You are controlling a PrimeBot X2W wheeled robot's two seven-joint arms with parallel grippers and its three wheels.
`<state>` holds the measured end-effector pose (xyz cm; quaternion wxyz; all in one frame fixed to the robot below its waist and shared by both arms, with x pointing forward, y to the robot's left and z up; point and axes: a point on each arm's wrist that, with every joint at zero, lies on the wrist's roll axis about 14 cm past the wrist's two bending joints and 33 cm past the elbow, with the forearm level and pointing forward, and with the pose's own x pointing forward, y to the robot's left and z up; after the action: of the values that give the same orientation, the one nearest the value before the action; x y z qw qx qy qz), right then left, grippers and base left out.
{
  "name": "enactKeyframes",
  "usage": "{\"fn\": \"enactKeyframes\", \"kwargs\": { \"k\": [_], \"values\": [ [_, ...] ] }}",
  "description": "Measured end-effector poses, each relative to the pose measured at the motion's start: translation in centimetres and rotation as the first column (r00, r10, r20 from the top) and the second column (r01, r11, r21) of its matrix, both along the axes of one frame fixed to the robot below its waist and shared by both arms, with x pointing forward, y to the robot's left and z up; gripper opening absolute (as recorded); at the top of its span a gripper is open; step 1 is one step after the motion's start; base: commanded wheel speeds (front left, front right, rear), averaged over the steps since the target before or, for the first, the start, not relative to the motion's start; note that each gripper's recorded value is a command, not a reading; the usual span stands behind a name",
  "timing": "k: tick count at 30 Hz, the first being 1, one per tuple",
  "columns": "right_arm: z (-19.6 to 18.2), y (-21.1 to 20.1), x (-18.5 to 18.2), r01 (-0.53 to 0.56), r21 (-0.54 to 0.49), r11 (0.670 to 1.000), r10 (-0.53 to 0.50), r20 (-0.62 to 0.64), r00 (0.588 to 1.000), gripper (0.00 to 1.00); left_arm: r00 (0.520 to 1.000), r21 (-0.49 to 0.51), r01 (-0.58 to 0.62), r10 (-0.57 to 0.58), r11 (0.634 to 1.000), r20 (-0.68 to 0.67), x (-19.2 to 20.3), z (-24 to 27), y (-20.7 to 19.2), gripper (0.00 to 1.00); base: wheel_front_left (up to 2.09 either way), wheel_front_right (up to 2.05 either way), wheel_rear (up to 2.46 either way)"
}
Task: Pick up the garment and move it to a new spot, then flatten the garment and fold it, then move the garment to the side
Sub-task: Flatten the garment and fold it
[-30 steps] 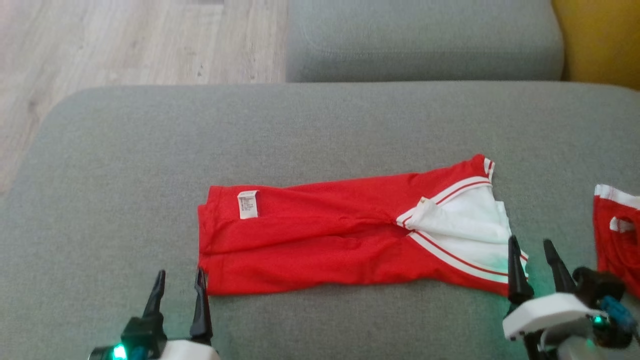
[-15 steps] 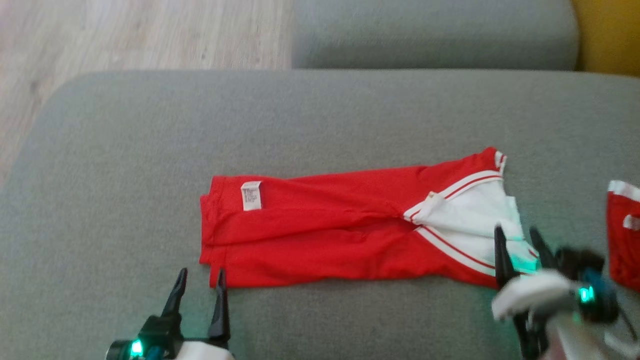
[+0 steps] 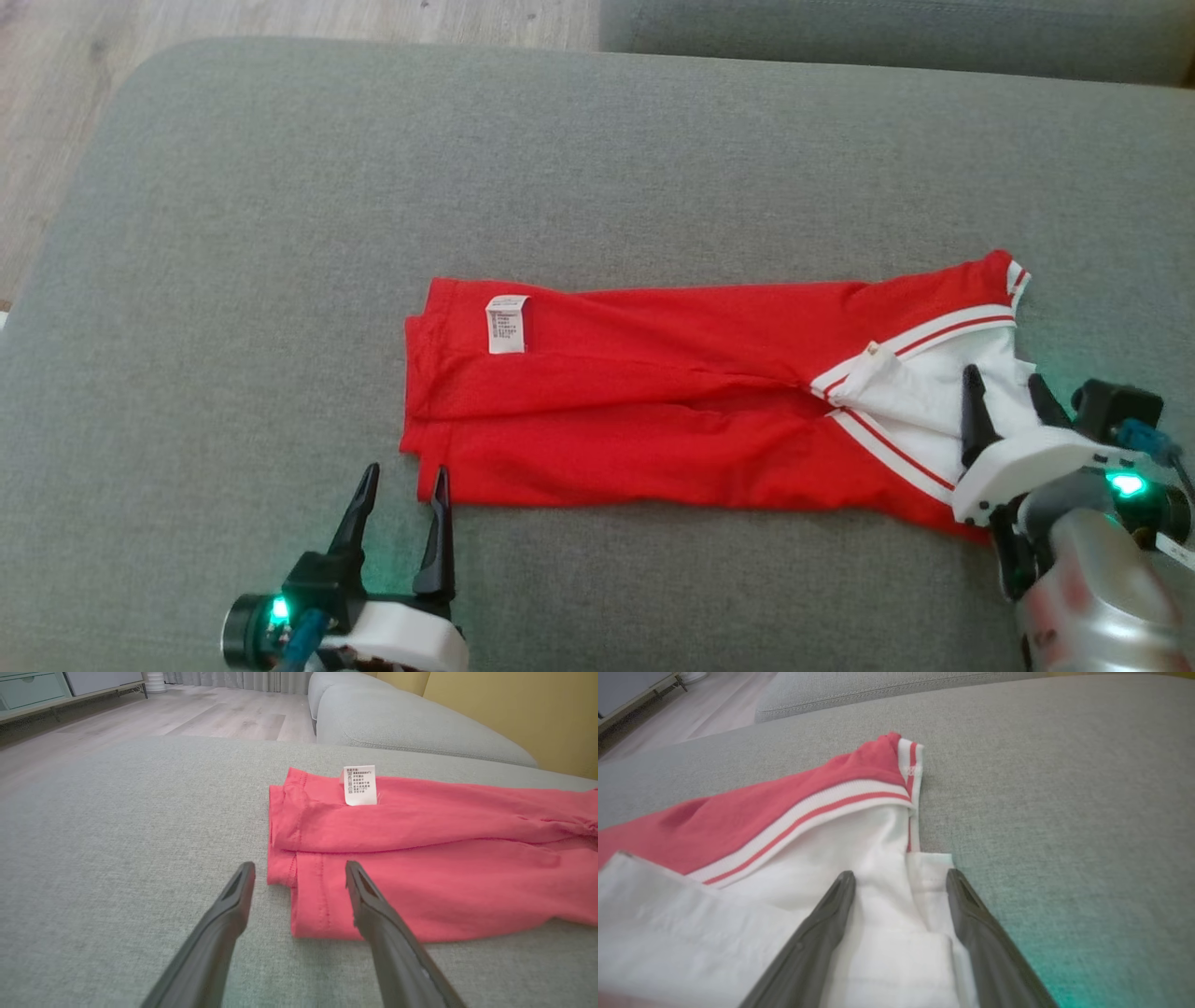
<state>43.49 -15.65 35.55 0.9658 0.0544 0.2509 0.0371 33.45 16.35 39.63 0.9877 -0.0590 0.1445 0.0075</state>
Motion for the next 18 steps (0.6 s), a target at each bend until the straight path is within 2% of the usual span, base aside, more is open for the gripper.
{"fn": "enactKeyframes", "kwargs": {
  "k": [2, 3, 4, 5, 6, 12, 18],
  "values": [
    [-0.1, 0.0, 0.1, 0.005, 0.002, 1.000, -0.005, -0.006, 1.000, 1.00, 1.000, -0.001, -0.003, 0.003, 1.000, -0.002, 0.0, -0.1, 0.1, 1.00, 0.00, 0.00, 0.00],
    [-0.2, -0.1, 0.1, 0.007, 0.003, 1.000, -0.007, -0.011, 1.000, 0.71, 1.000, -0.001, -0.006, 0.006, 1.000, -0.002, 0.0, 0.0, 0.1, 1.00, 0.00, 0.00, 0.00],
    [-0.3, 0.0, -0.1, 0.006, 0.003, 1.000, -0.006, -0.016, 1.000, 0.05, 1.000, -0.002, -0.005, 0.005, 1.000, 0.000, 0.0, 0.0, 0.0, 1.00, 0.00, 0.00, 0.00],
    [-0.3, 0.0, -0.2, 0.007, 0.005, 1.000, -0.006, -0.020, 1.000, 0.05, 1.000, -0.002, -0.003, 0.003, 1.000, 0.000, 0.0, 0.0, 0.0, 1.00, 0.00, 0.00, 0.00],
    [-0.4, -0.1, -0.3, 0.012, 0.013, 1.000, -0.012, -0.025, 1.000, 0.00, 1.000, -0.001, -0.002, 0.002, 1.000, -0.002, 0.0, -0.1, -0.1, 1.00, 0.00, 0.00, 0.00],
    [0.1, -0.8, -0.8, 0.066, 0.054, 0.996, -0.066, 0.007, 0.998, 0.00, 1.000, -0.005, 0.025, -0.025, 1.000, 0.002, 0.3, 0.0, -0.9, 1.00, 0.00, 0.00, 0.00],
    [1.3, -3.8, -1.4, 0.156, 0.074, 0.985, -0.161, 0.064, 0.985, 0.00, 0.999, -0.013, 0.038, -0.037, 0.999, 0.021, 0.5, 0.6, -1.4, 1.00, 0.00, 0.00, 0.00]
  ]
}}
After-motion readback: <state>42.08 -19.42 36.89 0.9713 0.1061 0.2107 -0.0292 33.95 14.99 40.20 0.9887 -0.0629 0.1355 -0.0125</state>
